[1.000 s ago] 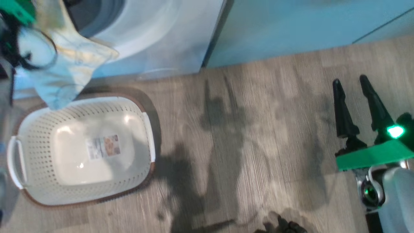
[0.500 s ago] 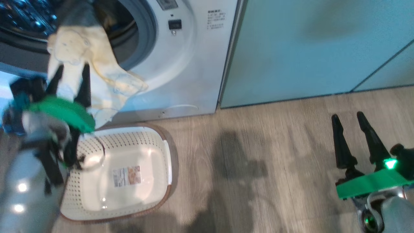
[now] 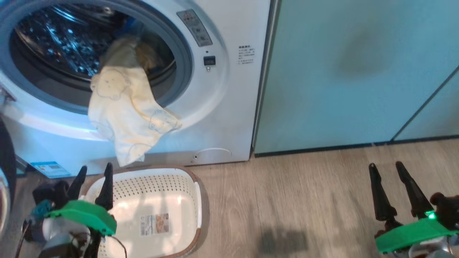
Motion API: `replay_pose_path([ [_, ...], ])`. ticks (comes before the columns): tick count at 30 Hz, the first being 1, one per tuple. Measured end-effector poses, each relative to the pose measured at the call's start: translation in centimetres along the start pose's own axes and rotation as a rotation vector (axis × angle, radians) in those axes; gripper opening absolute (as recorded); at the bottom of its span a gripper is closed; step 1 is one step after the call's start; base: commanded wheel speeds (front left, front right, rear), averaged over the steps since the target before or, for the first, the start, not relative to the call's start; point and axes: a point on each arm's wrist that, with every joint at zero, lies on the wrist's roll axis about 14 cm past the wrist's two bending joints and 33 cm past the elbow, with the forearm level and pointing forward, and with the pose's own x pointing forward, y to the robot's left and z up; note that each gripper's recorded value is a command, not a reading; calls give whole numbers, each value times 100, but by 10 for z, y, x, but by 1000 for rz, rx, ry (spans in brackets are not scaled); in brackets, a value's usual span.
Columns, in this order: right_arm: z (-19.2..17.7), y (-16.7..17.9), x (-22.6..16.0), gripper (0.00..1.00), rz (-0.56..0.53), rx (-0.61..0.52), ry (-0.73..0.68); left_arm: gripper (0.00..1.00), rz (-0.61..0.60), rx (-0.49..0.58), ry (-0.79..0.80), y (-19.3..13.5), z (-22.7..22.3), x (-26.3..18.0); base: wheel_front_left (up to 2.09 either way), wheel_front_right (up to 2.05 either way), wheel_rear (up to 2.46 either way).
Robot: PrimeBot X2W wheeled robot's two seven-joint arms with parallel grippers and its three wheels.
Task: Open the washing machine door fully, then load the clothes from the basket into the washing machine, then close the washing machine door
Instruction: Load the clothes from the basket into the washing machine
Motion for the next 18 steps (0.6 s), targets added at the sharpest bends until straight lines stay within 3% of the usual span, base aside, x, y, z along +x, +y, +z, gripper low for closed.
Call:
replay_pose_path([
  [8,4,4,-10,100,16,6,-16,100,49,-7,-8,8,-3,-31,0,0,0],
  [18,-1,2,-8,100,8,5,1,100,57,-13,23,8,-15,-32,0,0,0],
])
